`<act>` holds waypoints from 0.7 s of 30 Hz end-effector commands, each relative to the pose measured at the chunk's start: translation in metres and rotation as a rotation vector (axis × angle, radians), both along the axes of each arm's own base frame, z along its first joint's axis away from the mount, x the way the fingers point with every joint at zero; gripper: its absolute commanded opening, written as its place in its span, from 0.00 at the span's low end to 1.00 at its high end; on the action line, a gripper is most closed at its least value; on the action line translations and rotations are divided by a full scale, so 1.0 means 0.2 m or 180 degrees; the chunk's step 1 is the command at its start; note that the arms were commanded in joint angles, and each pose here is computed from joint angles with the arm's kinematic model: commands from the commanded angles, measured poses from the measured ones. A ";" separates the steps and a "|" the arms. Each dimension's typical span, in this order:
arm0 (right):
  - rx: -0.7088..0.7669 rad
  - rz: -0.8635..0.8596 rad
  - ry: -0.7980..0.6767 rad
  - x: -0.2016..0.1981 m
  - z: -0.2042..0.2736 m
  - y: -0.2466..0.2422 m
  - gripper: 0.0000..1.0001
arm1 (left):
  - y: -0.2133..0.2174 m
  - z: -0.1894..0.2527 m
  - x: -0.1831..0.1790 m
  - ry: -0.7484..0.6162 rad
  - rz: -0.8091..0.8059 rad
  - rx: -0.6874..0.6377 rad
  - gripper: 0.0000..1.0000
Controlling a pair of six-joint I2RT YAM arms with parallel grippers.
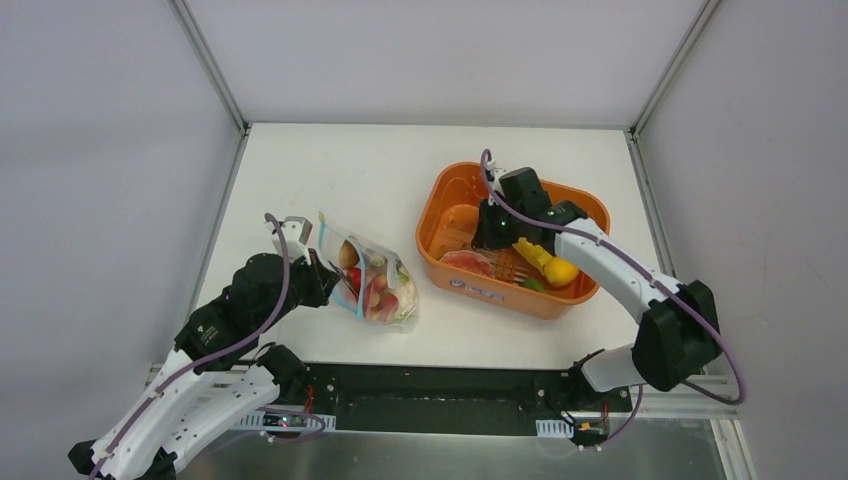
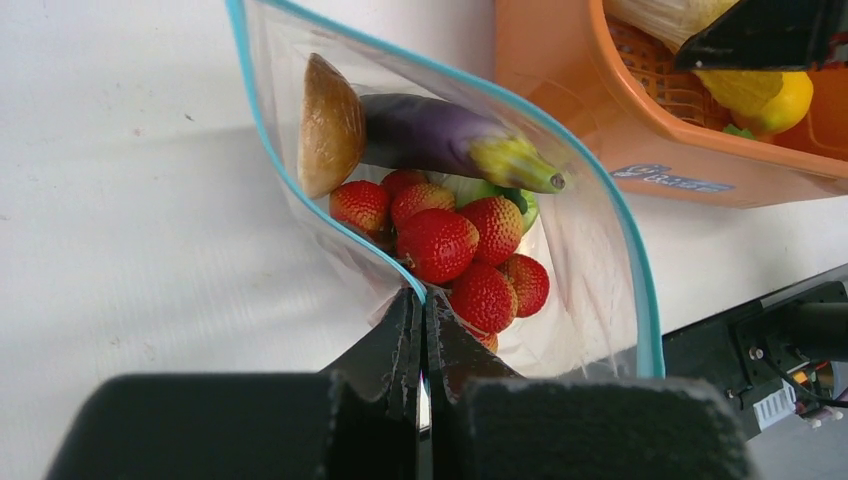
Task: Place the food in the zip-top bag and seal the zipper
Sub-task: Pick up the fake fruit from the bin.
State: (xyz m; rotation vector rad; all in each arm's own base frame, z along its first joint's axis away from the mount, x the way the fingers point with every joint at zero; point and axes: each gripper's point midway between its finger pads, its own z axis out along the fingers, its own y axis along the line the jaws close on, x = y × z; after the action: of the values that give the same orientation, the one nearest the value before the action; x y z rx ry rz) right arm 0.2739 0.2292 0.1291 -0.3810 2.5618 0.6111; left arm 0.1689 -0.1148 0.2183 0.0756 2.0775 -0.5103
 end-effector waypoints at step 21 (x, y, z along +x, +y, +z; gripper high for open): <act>-0.0787 0.0305 0.0385 -0.09 -0.30 -0.09 0.99 | -0.07 0.13 0.04 -0.0140 -0.0174 -0.0044 0.00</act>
State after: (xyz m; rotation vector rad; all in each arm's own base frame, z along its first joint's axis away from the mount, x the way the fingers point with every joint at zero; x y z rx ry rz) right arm 0.2517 0.2202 0.0788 -0.4374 2.7475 0.5803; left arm 0.1711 -0.1259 0.2218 0.1186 2.1015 -0.5352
